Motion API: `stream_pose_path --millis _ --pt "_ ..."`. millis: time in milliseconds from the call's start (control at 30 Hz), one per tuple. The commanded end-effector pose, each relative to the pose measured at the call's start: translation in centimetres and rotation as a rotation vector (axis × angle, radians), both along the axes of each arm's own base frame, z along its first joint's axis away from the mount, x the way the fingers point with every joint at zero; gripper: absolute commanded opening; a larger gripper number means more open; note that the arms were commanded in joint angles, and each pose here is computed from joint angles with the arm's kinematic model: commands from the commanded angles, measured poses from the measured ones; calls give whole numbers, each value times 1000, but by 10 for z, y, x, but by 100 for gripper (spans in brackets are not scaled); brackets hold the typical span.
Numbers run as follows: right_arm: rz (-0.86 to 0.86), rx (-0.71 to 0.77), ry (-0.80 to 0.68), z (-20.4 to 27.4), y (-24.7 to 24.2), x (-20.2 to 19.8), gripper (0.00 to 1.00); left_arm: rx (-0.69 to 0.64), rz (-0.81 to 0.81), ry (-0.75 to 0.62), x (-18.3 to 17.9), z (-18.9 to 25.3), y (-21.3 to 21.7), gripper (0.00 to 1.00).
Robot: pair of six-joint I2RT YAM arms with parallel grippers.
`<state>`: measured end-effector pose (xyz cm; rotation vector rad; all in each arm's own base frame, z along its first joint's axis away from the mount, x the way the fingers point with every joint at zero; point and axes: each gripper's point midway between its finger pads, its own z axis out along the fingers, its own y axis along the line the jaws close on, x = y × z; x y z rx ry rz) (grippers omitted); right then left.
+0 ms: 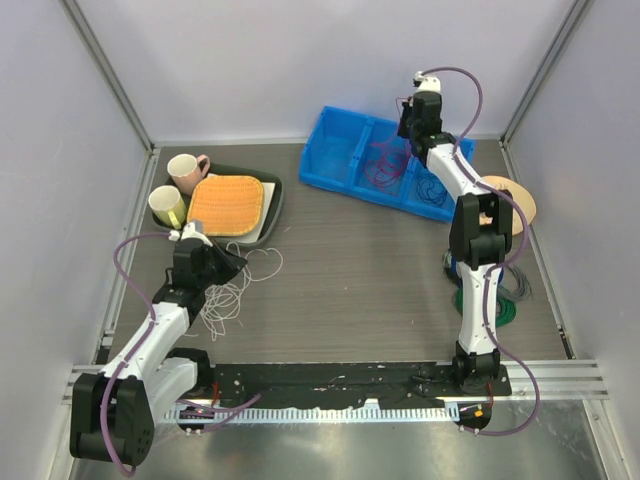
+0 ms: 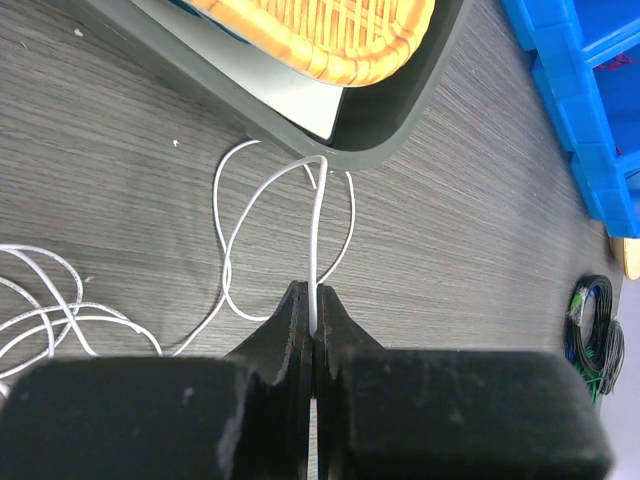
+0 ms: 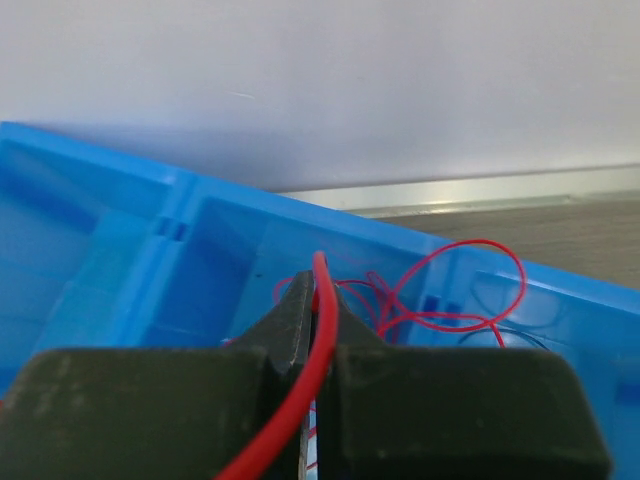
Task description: Untangle the cables
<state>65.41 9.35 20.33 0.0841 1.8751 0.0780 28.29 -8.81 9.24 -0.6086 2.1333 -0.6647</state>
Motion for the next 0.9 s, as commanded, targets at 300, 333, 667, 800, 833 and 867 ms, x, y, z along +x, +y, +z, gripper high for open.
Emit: stream_pose_path --millis 300,333,667,800,833,867 --pt "46 94 -77 31 1 23 1 -1 -31 -70 10 15 -4 0" --pt "32 79 -104 45 2 21 1 -1 -31 -72 10 15 -5 0" --pt "204 22 -253 102 54 6 1 -8 -43 -71 10 14 -7 0" --pt "337 82 -249 84 81 6 1 -10 -45 -74 8 14 -7 0" --pt "352 106 -249 82 85 6 1 -10 -45 -78 8 15 -7 0" --pt "362 117 -243 79 87 7 1 -9 -44 -77 7 15 -7 0"
